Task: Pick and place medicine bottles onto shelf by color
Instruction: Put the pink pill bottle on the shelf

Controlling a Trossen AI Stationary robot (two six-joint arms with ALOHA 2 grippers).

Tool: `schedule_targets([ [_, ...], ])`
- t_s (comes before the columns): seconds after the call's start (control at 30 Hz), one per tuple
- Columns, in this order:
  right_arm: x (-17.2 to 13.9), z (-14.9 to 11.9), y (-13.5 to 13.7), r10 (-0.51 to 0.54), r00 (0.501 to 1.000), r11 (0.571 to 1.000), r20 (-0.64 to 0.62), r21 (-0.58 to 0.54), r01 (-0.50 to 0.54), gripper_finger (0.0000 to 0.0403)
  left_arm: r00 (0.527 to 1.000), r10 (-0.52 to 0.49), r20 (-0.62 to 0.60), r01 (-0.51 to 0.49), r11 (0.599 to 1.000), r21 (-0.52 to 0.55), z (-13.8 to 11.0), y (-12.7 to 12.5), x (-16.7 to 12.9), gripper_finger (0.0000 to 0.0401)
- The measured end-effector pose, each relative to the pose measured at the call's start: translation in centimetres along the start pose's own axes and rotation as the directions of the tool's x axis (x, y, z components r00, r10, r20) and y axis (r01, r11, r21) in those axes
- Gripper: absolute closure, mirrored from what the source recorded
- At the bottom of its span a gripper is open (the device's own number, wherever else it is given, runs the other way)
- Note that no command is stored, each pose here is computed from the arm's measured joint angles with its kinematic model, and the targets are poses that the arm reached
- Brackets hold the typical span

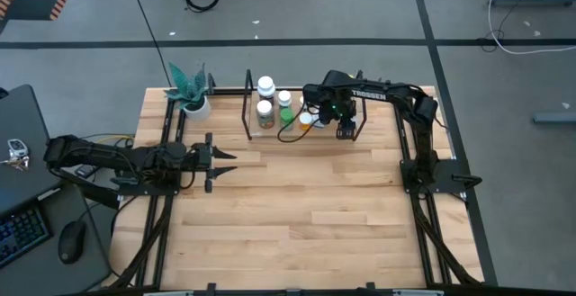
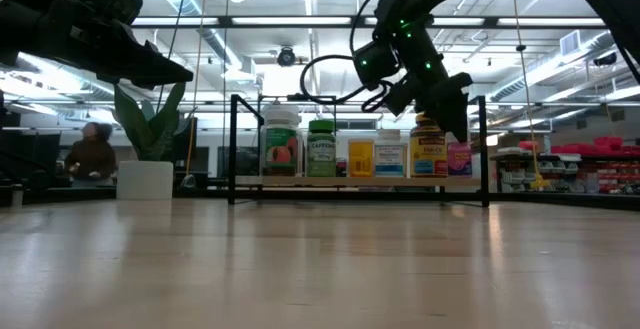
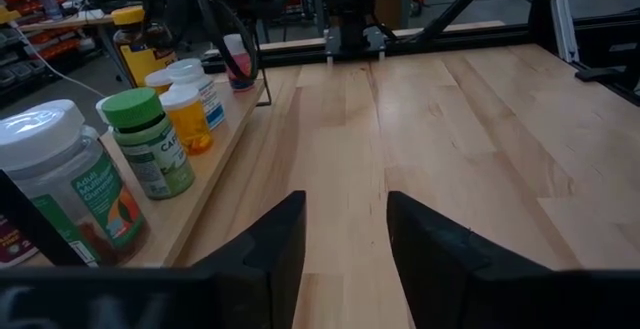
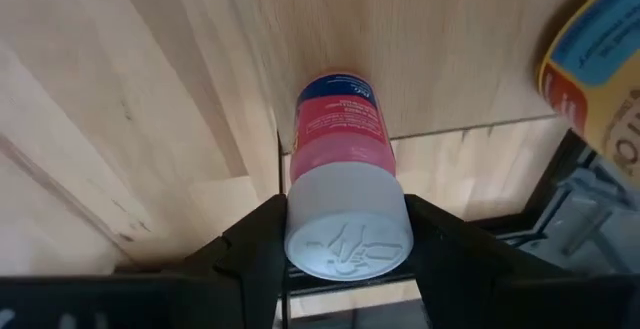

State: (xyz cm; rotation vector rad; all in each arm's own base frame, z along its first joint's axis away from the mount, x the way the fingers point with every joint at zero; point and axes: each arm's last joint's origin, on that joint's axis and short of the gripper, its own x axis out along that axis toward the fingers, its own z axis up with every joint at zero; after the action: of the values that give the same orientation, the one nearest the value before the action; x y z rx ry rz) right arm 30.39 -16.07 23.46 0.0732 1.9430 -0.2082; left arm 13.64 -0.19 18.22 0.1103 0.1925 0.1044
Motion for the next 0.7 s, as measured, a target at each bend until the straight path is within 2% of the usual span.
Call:
schedule_targets([
  [0.37,-0.13,0.27,-0.06,-0.008,0.999,1.0,0.043,-0.025,0.009,0.0203,1.0,0.0,0.0,0.0,1.0,0.0,0.0,0.0,0.0,0.0249],
  [0.7,-0.03,0.5,-0.08,-0.004,0.998,1.0,0.056,0.003,0.004,0.0136,1.0,0.0,0.0,0.0,1.0,0.0,0.0,0.0,0.0,0.0256],
])
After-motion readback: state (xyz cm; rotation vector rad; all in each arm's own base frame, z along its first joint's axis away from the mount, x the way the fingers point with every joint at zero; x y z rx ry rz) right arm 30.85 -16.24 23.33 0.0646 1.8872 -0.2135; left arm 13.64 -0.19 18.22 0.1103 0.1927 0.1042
